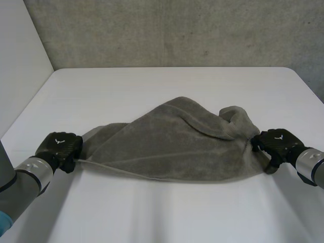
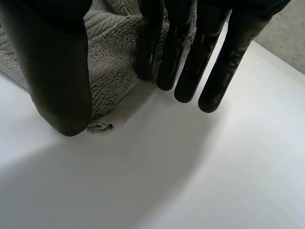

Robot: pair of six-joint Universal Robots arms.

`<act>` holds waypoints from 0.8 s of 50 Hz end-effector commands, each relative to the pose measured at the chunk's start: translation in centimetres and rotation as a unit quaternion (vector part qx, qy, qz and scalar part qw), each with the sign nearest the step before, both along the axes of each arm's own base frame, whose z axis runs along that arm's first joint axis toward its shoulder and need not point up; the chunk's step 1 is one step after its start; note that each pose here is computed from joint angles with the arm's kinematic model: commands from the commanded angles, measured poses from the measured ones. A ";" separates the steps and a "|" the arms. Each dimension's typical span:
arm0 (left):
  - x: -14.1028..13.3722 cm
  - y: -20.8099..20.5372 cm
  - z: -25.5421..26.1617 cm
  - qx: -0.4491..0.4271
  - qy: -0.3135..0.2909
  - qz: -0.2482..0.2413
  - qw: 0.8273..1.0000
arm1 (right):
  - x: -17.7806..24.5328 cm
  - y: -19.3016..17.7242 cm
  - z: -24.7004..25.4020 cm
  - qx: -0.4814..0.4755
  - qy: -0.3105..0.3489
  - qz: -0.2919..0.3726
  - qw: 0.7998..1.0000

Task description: Fold the towel.

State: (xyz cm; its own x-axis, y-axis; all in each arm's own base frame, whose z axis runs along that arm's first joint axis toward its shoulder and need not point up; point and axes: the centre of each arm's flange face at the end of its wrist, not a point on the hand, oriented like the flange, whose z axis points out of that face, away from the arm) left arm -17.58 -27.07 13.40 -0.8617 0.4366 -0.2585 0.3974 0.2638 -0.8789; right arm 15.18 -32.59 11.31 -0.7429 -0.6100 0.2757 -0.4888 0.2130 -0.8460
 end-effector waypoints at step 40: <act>0.0 0.0 0.0 -0.001 0.000 0.000 1.000 | 1.5 0.3 0.7 -0.018 -0.003 0.002 1.000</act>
